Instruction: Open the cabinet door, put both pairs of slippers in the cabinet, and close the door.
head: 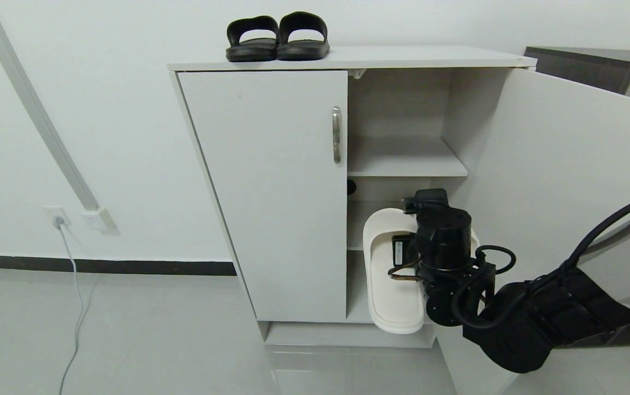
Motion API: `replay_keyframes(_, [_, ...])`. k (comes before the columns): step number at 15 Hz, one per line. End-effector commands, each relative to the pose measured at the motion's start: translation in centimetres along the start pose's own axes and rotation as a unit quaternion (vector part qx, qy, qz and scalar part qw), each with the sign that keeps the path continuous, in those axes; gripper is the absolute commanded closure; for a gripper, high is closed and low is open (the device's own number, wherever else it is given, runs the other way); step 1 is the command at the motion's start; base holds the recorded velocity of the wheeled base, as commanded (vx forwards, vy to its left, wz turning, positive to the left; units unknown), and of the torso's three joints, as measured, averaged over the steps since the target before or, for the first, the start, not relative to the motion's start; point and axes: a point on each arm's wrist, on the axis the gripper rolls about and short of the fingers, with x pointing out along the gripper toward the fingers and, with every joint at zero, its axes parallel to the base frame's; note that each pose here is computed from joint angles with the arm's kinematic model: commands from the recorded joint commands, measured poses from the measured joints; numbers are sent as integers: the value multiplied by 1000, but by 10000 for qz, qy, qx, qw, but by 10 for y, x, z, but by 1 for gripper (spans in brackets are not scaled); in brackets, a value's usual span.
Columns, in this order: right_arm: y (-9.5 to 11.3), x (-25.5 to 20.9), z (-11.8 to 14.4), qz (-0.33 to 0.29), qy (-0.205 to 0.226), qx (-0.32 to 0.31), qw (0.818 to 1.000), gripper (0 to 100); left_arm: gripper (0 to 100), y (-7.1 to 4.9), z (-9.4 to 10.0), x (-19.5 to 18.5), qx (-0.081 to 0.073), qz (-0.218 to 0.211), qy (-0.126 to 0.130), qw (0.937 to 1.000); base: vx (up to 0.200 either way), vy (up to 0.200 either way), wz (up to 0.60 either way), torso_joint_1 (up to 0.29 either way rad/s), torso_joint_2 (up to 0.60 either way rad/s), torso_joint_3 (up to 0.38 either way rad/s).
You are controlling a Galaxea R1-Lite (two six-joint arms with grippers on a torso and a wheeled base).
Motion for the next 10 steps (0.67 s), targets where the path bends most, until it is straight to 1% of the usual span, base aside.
replay_keyframes(1, [-3, -1, -4, -31, 49, -52, 10000, 100, 100, 0, 0, 0, 0, 2, 9, 10000, 0, 0, 0, 0, 0, 0])
replay_keyframes(6, [-18, -3, -13, -202, 215, -203, 9994, 100, 100, 0, 0, 0, -8, 2, 9, 10000, 0, 0, 0, 0, 0, 0])
replay_keyframes(10, [-26, -9, -15, -282, 270, -254, 9989, 100, 100, 0, 0, 0, -8, 2, 9, 10000, 0, 0, 0, 0, 0, 0])
